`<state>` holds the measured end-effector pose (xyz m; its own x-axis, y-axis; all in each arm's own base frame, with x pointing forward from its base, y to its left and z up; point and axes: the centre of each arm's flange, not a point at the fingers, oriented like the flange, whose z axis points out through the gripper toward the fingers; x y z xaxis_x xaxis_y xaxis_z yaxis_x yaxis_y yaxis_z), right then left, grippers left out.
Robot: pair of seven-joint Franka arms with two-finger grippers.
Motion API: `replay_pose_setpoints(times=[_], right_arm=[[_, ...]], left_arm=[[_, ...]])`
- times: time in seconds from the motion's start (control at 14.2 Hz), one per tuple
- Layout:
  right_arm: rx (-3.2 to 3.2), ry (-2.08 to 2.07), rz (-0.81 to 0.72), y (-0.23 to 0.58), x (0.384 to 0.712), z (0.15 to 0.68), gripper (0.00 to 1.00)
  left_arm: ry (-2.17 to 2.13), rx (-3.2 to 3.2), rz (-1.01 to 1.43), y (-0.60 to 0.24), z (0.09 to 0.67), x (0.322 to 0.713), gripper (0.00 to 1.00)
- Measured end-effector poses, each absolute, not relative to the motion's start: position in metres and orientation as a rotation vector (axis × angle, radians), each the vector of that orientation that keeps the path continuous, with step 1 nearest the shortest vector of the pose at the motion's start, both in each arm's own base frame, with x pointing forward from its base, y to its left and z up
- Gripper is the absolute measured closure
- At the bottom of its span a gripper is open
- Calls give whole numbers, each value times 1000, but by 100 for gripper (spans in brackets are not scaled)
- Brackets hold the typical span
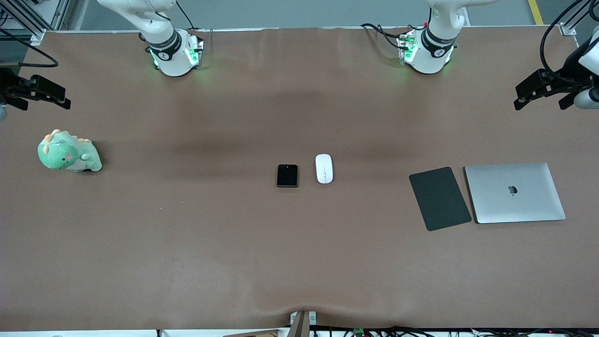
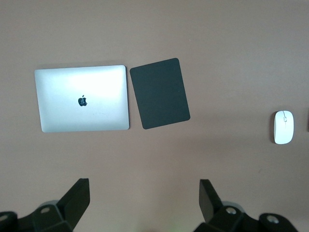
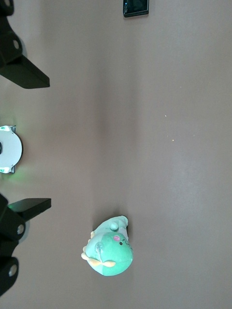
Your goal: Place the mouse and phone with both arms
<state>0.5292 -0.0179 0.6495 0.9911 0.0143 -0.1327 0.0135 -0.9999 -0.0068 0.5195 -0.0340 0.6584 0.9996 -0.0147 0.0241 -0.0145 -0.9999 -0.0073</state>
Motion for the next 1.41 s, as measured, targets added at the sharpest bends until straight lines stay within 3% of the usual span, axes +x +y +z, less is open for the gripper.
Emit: replay_pose_setpoints(times=[0.85,1.41], right_arm=[[-3129,-22,209,-18,529,649,0],[-3128,-21,211,-18,529,649,0]], left_arm=[[41,-3143,10,-51,646,524,0],[10,-3187,207,-182,546,559,0]])
